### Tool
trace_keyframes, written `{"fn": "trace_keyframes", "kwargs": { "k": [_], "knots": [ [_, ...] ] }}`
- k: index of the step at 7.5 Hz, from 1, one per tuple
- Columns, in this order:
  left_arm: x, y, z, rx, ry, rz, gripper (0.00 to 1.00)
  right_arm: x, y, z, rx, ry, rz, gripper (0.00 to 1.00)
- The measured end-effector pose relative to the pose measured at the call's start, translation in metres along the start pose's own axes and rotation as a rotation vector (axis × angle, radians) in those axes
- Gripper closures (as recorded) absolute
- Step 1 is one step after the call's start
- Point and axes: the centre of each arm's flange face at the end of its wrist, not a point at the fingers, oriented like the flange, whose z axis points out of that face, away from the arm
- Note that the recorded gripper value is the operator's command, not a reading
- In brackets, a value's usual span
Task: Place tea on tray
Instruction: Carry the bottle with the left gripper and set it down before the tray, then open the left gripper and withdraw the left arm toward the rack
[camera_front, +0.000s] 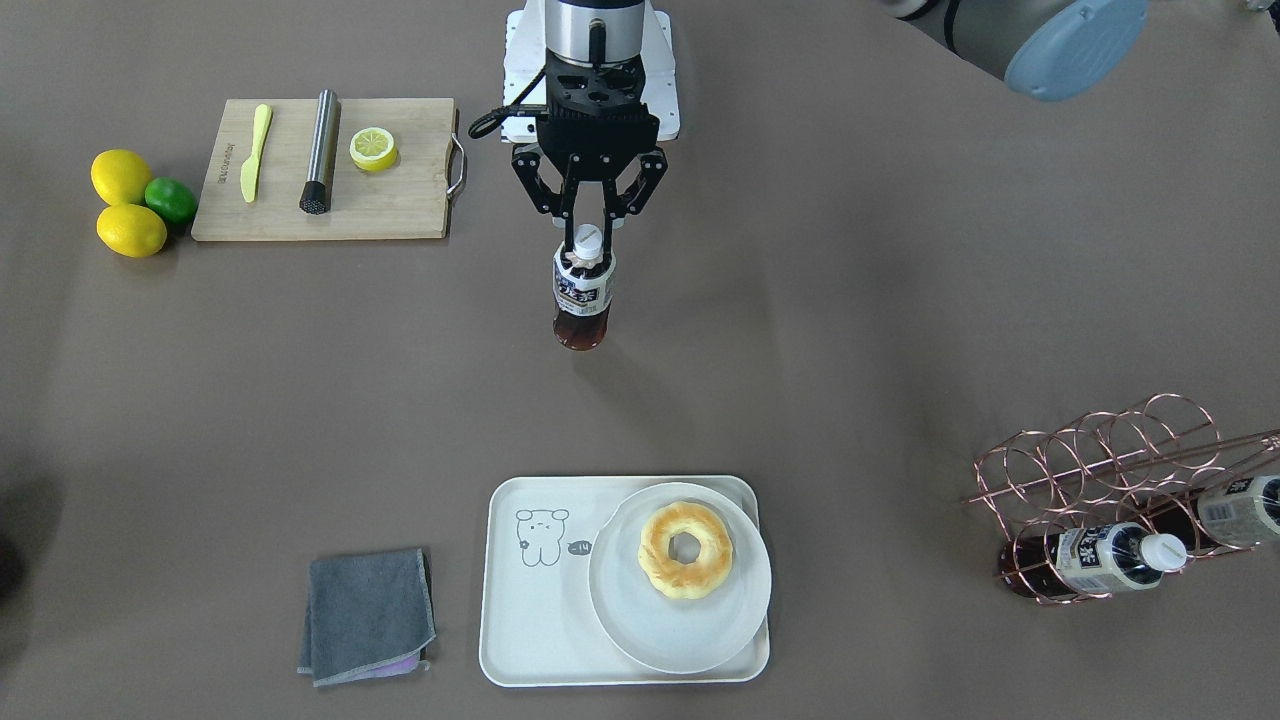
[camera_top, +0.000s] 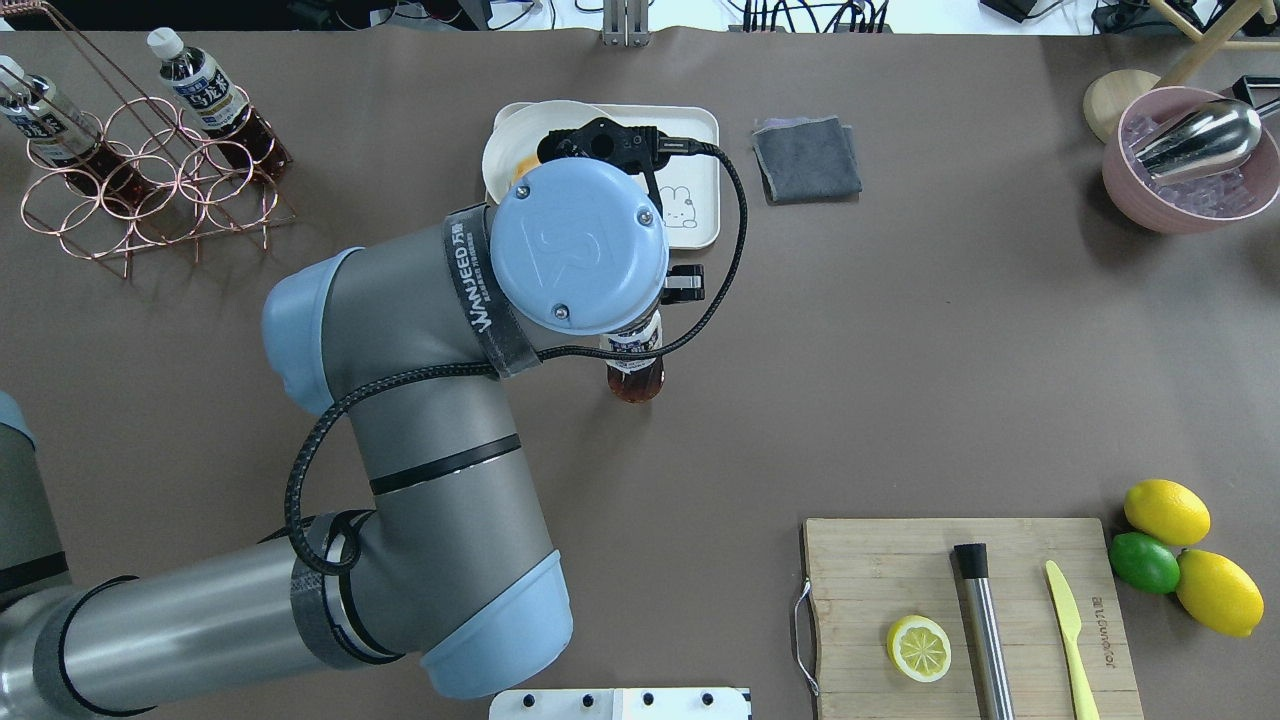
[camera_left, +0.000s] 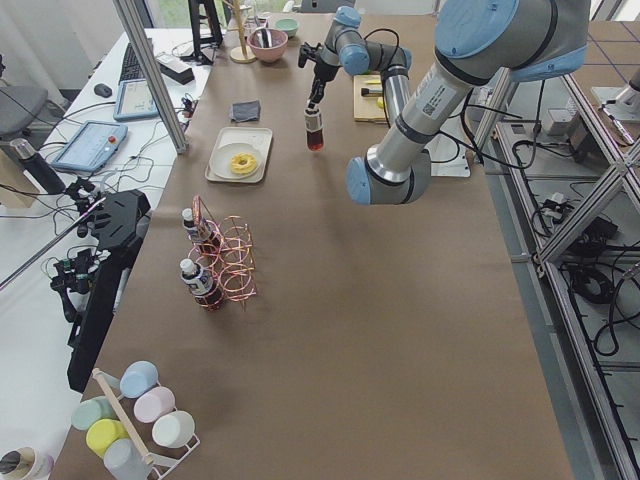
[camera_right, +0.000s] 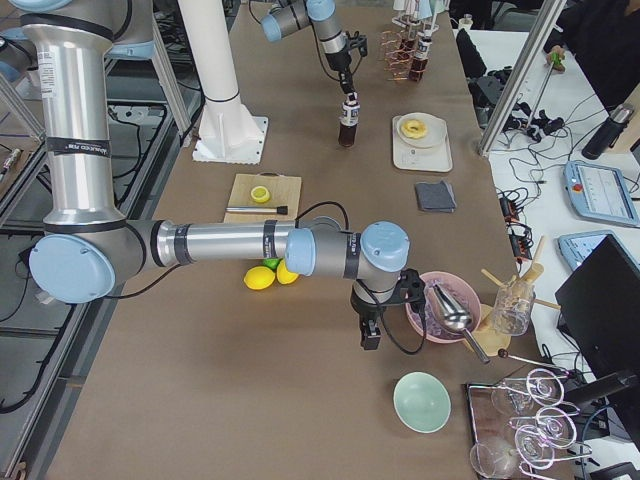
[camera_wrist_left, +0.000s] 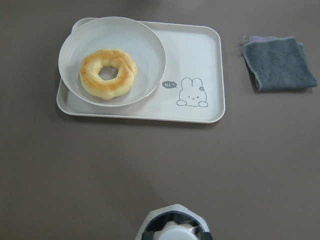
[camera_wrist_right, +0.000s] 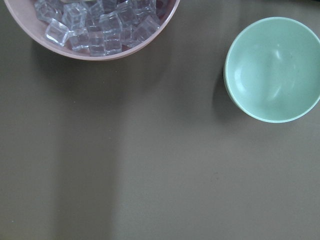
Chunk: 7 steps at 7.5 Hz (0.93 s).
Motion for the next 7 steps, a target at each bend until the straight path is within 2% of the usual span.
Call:
{"fn": "trace_keyframes", "kwargs": {
  "k": [2, 5, 7],
  "knots": [
    [-0.006, 0.003, 0.007, -0.003, -0.012, 0.005, 0.02, 0.0, 0.0, 0.0, 0.001, -0.001, 0.0, 0.0],
    [-0.011, 0.008, 0.012, 0.001, 0.003, 0.011, 0.02, 0.0, 0.0, 0.0, 0.0, -0.001, 0.0, 0.0],
    [-0.014, 0.003, -0.008, 0.015, 0.043, 0.051, 0.02, -0.001, -0.002, -0.001, 0.002, -0.001, -0.002, 0.0]
  ]
}}
